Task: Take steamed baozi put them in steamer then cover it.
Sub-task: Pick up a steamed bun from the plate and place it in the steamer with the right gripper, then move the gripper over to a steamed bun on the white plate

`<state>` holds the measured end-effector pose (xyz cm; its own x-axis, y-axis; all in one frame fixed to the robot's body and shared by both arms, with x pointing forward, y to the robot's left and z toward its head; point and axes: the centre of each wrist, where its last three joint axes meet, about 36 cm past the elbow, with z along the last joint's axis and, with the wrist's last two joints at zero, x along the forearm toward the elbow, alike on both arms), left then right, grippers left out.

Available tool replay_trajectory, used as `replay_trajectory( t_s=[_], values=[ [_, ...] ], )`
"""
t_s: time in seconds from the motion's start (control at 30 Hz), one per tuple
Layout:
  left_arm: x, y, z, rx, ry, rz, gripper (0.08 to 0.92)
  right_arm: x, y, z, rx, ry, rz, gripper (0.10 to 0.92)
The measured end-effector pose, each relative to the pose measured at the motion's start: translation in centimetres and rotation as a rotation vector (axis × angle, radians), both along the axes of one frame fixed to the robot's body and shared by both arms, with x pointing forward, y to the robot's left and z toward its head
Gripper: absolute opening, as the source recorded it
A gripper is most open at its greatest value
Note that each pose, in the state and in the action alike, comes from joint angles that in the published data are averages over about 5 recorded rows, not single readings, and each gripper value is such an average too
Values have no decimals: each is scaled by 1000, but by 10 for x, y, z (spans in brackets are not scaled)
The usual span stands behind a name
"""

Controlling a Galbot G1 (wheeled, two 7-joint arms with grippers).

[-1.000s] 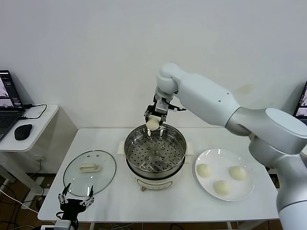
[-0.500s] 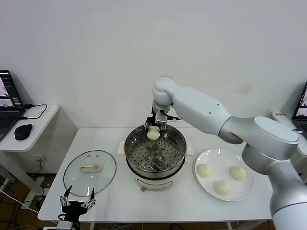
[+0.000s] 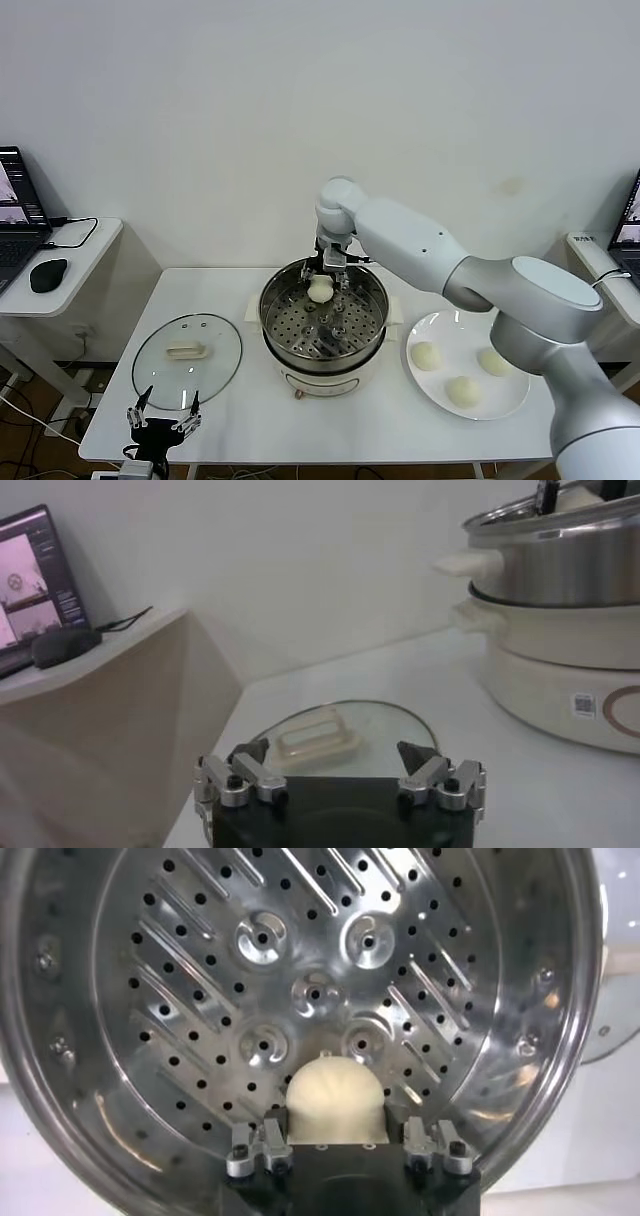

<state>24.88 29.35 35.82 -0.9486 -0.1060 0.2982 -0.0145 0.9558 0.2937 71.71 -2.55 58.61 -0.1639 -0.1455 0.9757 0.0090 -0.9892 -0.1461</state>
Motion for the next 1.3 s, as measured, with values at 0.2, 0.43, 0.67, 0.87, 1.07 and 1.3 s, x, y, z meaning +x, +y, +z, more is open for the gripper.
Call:
replay_trajectory(
  t_s=[0.2,0.43,0.67,0.87,1.07,1.3],
  values=[
    [0,0,0,-2,1,0,823,0,-3,-1,-5,-6,-17,751],
    [2,-2,1,-14,0,-3,823,-2,-8,18,19,-15,-64,822],
    [2,-4,3,-19,0,-16,823,-12,-29,67,110,-15,-170,823],
    [1,-6,8,-27,0,-31,823,-24,-78,112,216,6,-405,822],
    [2,-8,14,-37,-2,-47,823,-40,-142,132,291,60,-761,823],
    [-2,-12,22,-35,-6,-64,823,-65,-221,132,324,128,-1135,823]
  ],
)
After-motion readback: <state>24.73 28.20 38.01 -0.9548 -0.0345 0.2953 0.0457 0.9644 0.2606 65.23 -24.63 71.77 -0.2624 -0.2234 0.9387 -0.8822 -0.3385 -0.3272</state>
